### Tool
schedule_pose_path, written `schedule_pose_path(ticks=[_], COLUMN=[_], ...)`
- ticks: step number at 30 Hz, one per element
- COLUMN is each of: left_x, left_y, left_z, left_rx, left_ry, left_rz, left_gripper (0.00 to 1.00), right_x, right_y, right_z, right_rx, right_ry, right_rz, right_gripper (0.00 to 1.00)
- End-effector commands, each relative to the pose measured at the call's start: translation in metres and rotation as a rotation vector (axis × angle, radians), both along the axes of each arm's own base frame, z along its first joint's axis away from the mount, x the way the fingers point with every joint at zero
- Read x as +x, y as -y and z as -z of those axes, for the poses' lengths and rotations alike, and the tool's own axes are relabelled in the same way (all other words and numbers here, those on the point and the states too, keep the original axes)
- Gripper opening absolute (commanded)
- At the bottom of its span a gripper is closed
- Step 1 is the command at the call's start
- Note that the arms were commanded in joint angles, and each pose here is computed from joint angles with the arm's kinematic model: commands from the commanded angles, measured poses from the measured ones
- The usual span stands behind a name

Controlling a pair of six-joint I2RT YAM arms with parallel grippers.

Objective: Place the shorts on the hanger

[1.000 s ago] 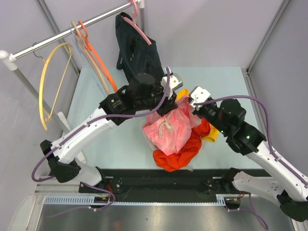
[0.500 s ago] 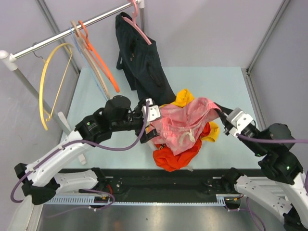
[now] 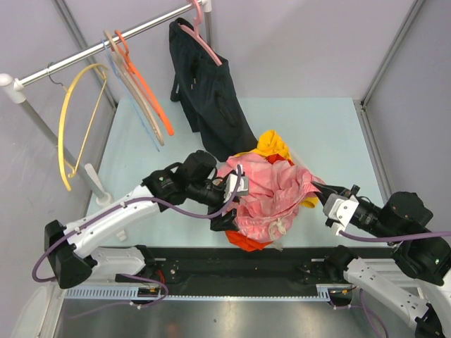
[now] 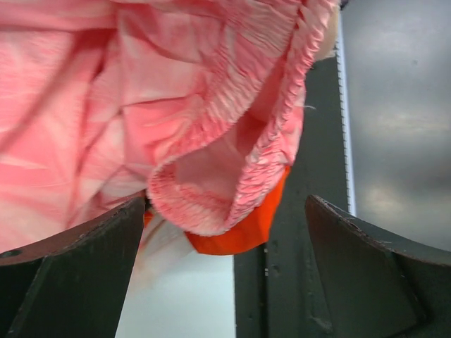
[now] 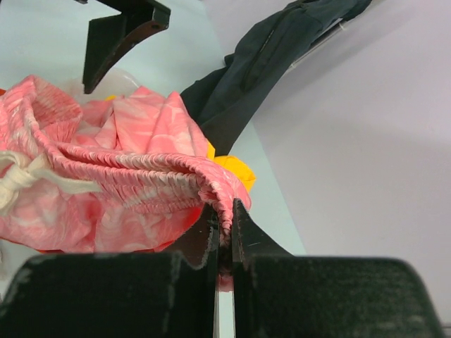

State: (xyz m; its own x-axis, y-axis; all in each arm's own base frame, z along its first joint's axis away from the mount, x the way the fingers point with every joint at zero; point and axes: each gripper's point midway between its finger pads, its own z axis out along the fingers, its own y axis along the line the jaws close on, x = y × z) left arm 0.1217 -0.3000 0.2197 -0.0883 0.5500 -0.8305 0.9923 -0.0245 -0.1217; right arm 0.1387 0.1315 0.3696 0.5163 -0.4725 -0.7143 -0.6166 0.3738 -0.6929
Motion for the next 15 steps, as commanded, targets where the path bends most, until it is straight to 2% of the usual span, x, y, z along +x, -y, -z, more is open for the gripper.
schedule_pose_path(ticks=[1,6,8,9,11,12,13,14,15], left_x=[-0.021,-0.013,-0.009,-0.008,-0.007,-0.003,-0.001,0.008,0.016], left_y=[0.011,0.019,0.021,0.022,0.023,0.021,0.017,0.017,0.014], left_z=[0.002,0.029,0.03,0.028,0.018,0.01,0.006,-0.015,-0.024], left_rx=[-0.044,0.001,-0.004,-0.004,-0.011,-0.017,-0.003,-0.037,-0.041], left_ry=[-0.09,-0.108,-0.12,-0.128,-0.141,-0.114,-0.1,-0.053,-0.014], left_rz=[0.083,0.004,-0.03,-0.044,-0.07,-0.084,-0.094,-0.107,-0.128], left_gripper=[1.0,1.0,0.92,0.78,0.6,0.42,0.32,0.19,0.0], right_x=[-0.005,-0.004,-0.003,-0.002,-0.001,0.004,0.006,0.01,0.017], right_y=[0.006,0.008,0.01,0.011,0.013,0.015,0.017,0.019,0.025], right_z=[-0.007,-0.007,-0.005,-0.004,-0.002,-0.004,-0.005,-0.008,-0.017], right_rx=[-0.004,0.001,0.003,0.004,0.027,0.039,0.068,0.092,0.129], right_ry=[0.03,0.029,0.019,0.011,-0.022,-0.027,-0.044,-0.05,-0.032], right_rz=[0.001,0.017,0.028,0.04,0.062,0.094,0.118,0.146,0.199], right_gripper=[0.0,0.0,0.0,0.0,0.0,0.0,0.0,0.0,0.0])
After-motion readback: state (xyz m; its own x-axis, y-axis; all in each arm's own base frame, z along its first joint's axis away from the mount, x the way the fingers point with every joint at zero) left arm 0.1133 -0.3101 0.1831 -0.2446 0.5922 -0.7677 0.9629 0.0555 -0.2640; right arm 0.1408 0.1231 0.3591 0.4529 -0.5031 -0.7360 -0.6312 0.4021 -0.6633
